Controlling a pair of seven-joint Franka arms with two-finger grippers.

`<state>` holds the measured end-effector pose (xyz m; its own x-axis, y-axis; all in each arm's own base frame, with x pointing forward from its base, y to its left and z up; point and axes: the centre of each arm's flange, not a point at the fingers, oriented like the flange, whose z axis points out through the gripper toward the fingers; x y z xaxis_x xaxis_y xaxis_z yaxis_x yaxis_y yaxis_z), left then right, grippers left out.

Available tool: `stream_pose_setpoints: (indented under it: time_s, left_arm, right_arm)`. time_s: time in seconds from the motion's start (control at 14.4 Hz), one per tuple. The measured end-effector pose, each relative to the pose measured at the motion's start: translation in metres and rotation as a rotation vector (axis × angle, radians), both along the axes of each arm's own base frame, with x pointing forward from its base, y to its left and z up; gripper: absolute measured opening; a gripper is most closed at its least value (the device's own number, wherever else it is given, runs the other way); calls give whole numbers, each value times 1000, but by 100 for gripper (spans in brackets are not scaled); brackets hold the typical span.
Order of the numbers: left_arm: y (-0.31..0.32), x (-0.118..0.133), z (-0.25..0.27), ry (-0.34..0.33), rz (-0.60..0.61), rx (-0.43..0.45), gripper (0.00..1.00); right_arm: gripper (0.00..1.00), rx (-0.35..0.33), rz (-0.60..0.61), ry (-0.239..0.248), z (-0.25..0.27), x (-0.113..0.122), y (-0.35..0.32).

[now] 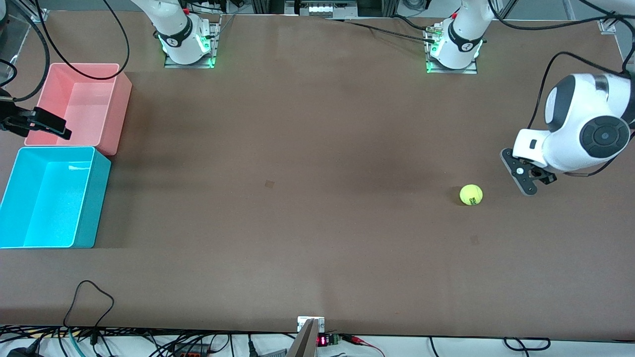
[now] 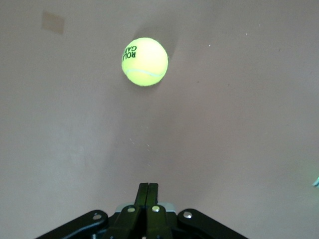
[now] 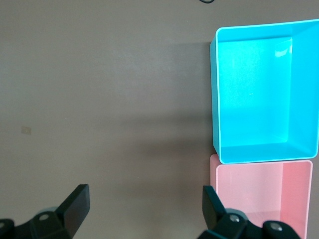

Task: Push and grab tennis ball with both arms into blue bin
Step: 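Push the tennis ball with the left gripper toward the right arm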

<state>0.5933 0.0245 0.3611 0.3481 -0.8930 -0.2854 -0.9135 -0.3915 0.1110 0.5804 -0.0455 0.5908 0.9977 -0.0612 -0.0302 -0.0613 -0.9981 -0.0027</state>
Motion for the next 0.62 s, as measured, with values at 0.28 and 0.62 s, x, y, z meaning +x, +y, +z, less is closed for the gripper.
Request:
stream_pose_setpoints:
  time_s: [0.28,0.62]
  left_arm:
    - [23,10,-58,34,-113,-18,1]
    - [18,22,-105,0,-221,-52,1]
  right_arm:
    - [100,0,-1,0,0,0,-1]
    - [100,0,-6,0,0,0,-4]
